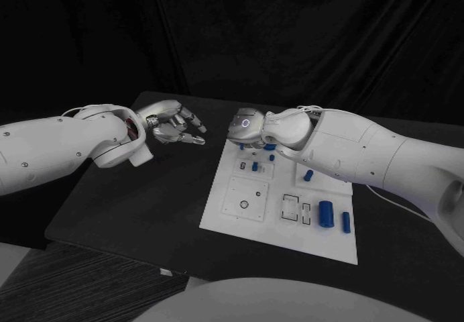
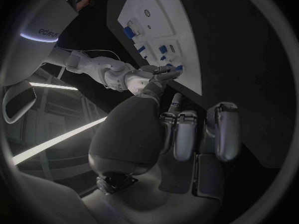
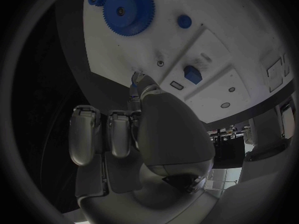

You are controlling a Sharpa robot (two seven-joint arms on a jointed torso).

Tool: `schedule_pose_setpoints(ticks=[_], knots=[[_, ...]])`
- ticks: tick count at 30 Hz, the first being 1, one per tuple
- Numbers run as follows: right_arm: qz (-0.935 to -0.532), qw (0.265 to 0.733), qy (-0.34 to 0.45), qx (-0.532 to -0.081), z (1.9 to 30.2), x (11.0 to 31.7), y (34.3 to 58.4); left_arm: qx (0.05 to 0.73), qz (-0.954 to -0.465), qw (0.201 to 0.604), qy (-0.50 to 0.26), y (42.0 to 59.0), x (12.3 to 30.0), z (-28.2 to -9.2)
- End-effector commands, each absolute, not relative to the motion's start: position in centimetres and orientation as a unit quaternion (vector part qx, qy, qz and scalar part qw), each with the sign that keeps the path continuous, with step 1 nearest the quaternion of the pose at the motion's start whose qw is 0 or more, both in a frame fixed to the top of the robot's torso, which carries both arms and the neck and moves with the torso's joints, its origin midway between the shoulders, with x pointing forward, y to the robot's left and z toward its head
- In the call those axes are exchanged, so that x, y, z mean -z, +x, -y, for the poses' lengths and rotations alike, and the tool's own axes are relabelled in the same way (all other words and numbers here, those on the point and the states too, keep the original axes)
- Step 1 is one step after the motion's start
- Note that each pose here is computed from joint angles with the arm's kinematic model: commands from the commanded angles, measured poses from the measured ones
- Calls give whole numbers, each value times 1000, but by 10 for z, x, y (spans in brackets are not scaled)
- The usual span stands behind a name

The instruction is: Assemble the parts on the task board

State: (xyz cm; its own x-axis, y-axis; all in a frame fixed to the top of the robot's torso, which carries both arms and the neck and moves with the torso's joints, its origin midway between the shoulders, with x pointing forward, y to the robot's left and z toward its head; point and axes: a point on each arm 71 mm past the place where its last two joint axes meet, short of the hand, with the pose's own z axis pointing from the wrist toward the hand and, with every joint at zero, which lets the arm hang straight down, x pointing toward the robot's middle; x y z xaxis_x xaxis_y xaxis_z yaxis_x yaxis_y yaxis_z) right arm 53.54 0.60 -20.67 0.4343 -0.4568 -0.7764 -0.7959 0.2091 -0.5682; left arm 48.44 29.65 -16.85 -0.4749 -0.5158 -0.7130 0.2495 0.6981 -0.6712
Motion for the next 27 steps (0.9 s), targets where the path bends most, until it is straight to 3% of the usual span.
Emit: schedule_pose_setpoints(ticks=[1, 27], knots=[[-514, 593, -605, -130, -6, 208, 538, 380, -773, 501, -83, 484, 168, -295], [-512, 603, -597, -132, -1, 215, 540, 376, -781, 492, -83, 486, 170, -293]])
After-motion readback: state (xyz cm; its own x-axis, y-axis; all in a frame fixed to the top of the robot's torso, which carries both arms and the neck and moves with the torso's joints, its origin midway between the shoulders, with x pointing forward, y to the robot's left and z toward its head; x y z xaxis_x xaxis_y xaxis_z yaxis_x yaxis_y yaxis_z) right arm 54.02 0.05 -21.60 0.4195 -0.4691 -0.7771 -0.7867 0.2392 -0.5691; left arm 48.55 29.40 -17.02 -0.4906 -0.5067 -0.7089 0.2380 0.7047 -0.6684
